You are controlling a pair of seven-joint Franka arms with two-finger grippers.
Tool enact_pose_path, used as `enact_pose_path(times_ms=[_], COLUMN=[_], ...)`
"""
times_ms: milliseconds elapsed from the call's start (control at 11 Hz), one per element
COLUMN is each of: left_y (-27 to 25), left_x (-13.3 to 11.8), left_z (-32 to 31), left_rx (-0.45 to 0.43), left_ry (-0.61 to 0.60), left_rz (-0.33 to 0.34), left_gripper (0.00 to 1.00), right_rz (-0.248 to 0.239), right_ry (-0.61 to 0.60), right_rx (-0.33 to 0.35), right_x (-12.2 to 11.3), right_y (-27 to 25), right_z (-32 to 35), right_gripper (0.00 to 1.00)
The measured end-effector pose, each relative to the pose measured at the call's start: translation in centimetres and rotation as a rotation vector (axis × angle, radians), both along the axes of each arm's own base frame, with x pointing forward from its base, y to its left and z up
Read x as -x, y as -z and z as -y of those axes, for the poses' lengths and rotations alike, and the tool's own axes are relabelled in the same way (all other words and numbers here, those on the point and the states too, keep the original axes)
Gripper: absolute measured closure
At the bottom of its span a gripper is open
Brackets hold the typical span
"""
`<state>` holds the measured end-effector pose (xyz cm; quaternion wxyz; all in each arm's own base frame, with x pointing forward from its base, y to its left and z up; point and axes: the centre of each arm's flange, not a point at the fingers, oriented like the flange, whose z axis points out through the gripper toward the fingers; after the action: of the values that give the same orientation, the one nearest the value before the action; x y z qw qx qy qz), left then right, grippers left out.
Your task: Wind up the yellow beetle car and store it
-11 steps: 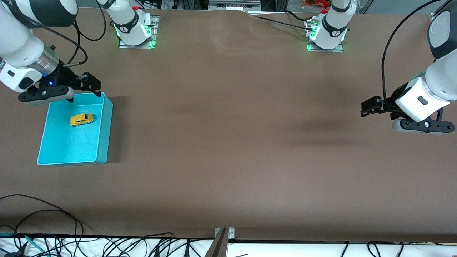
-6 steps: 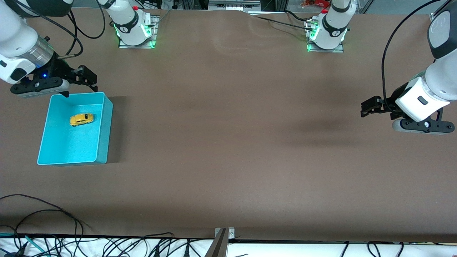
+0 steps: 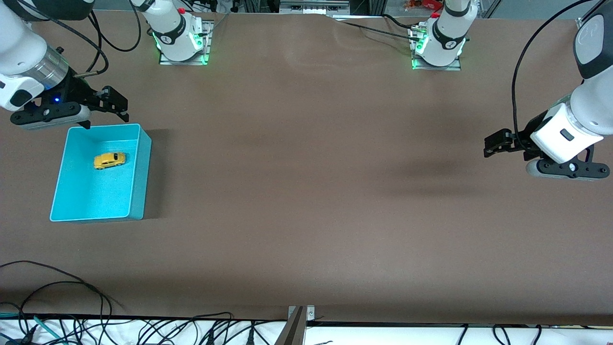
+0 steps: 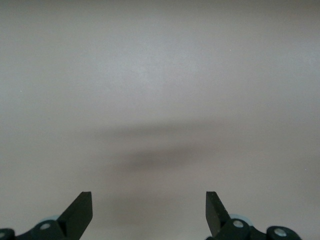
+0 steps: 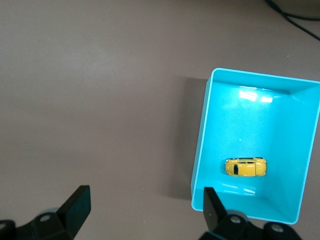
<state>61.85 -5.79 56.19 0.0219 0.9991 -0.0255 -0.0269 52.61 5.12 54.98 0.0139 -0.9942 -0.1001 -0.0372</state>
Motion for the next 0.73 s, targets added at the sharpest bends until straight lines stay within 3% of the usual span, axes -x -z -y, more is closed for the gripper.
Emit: enact_pose_path(times_ms=[727], left_y=[0.0], left_x=[0.0], left_z=[0.3], left_rx=[0.001], left_ry=[0.006], left_rz=[0.0], left_gripper=[0.0], right_rz=[-0.004], right_ry=[0.025], right_rx=[-0.004], right_x=[-0.1], right_y=[-0.5], right_z=[2.2], right_gripper=[0.0])
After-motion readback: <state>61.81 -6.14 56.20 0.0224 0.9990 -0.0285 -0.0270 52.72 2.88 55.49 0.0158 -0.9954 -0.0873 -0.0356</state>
